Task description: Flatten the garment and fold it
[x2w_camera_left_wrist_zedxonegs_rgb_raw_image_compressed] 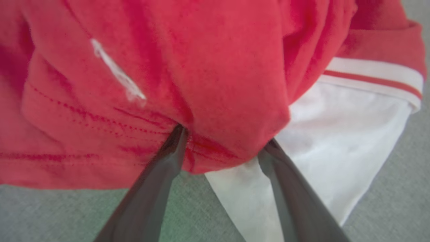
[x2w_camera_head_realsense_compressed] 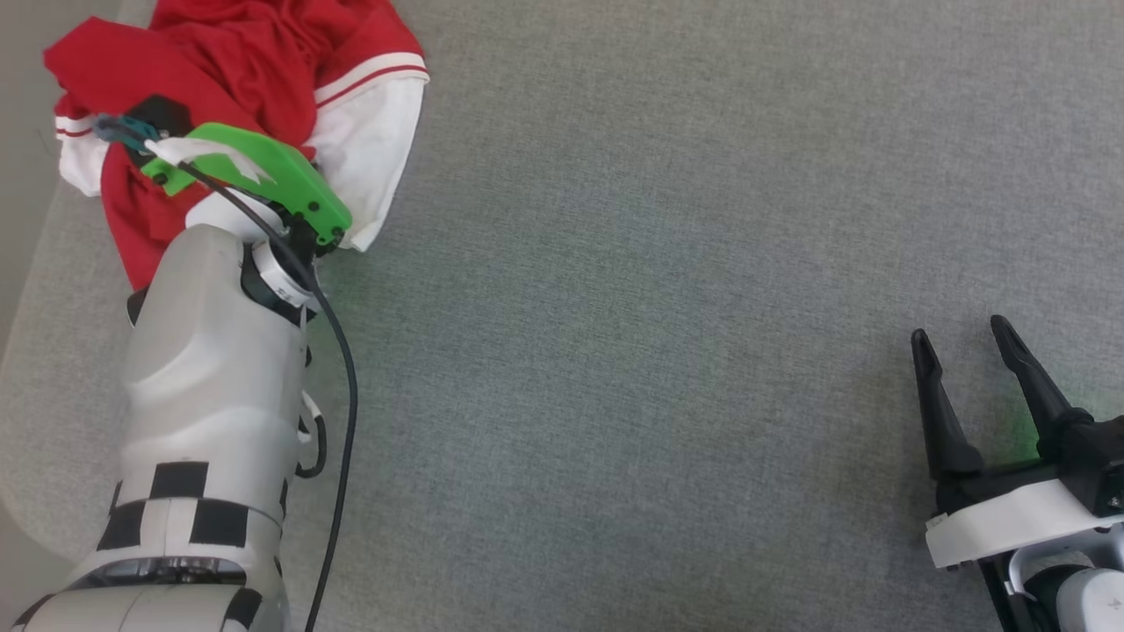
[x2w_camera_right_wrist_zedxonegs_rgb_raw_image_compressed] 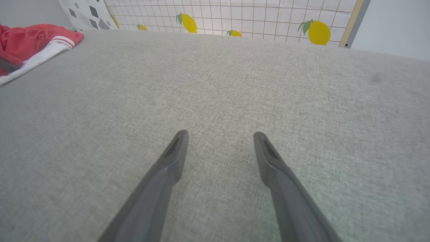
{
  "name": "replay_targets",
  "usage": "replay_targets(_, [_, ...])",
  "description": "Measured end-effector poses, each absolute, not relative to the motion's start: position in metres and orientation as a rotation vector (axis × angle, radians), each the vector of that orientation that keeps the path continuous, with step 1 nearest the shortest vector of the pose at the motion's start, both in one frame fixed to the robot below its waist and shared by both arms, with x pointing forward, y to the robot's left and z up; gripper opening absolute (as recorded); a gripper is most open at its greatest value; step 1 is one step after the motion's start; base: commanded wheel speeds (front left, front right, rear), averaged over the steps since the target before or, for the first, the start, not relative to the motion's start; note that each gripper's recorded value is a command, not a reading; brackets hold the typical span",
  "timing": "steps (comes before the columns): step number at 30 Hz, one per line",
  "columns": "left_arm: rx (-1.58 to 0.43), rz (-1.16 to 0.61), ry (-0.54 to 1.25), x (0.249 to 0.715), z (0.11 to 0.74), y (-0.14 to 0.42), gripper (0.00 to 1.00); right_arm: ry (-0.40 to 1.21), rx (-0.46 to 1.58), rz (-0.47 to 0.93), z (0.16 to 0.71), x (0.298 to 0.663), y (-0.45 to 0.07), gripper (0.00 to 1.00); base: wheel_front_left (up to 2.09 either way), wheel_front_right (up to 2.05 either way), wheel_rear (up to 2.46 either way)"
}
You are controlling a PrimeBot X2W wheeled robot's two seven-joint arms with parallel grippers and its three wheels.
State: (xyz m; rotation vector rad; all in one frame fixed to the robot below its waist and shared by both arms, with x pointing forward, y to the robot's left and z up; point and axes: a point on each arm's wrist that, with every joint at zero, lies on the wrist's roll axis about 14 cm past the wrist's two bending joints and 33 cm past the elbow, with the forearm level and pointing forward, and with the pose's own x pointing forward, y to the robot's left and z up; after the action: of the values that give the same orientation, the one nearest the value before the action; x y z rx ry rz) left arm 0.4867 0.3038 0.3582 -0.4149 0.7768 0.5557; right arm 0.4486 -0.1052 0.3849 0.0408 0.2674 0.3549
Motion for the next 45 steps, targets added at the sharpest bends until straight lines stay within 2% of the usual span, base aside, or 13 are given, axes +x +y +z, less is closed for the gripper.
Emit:
replay_targets(1, [-0.411,0.554,0.769,0.489,0.357,0.304,1.0,0.274,0.039,0.353,0.382,0.448,-0.106,1.0,0.0,0.0,0.0])
replay_targets(2, [-0.414,0.553,0.753,0.491,0.357,0.304,0.33,0.278,0.039,0.352,0.381,0.448,-0.107,1.0,0.0,0.0,0.0])
replay_targets(3, [-0.411,0.55,0.721,0.495,0.36,0.305,0.0,0.28,0.038,0.351,0.38,0.448,-0.108,1.0,0.0,0.0,0.0])
replay_targets(9, [-0.407,0.49,0.509,0.512,0.393,0.303,0.0,0.273,0.04,0.358,0.386,0.445,-0.105,1.0,0.0,0.0,0.0])
replay_targets(11, [-0.389,0.474,0.389,0.521,0.423,0.31,0.0,0.265,0.051,0.366,0.391,0.442,-0.099,1.0,0.0,0.0,0.0])
replay_targets(19, [-0.212,0.289,-0.066,0.555,0.612,0.325,0.0,0.21,0.109,0.381,0.415,0.427,-0.078,1.0,0.0,0.0,0.0])
replay_targets(24, [-0.134,0.093,-0.308,0.549,0.743,0.284,0.0,0.166,0.126,0.364,0.431,0.416,-0.077,1.0,0.0,0.0,0.0])
replay_targets(27, [-0.123,-0.049,-0.42,0.535,0.804,0.242,0.0,0.134,0.125,0.334,0.442,0.411,-0.085,1.0,0.0,0.0,0.0])
replay_targets(28, [-0.135,-0.145,-0.461,0.526,0.829,0.209,0.0,0.112,0.123,0.303,0.449,0.408,-0.095,1.0,0.0,0.0,0.0])
replay_targets(33, [-0.262,-0.413,-0.478,0.504,0.858,0.119,0.0,0.045,0.11,0.186,0.47,0.403,-0.136,1.0,0.0,0.0,0.0])
replay_targets(37, [-0.314,-0.581,-0.429,0.487,0.853,0.063,0.0,0.004,0.108,0.089,0.482,0.391,-0.17,1.0,0.0,0.0,0.0])
replay_targets(42, [-0.434,-0.722,-0.237,0.478,0.79,0.011,0.0,-0.01,0.111,0.0,0.486,0.371,-0.2,1.0,0.0,0.0,0.0])
replay_targets(45, [-0.484,-0.776,-0.048,0.464,0.721,-0.027,0.0,-0.006,0.112,-0.03,0.484,0.359,-0.209,1.0,0.0,0.0,0.0])
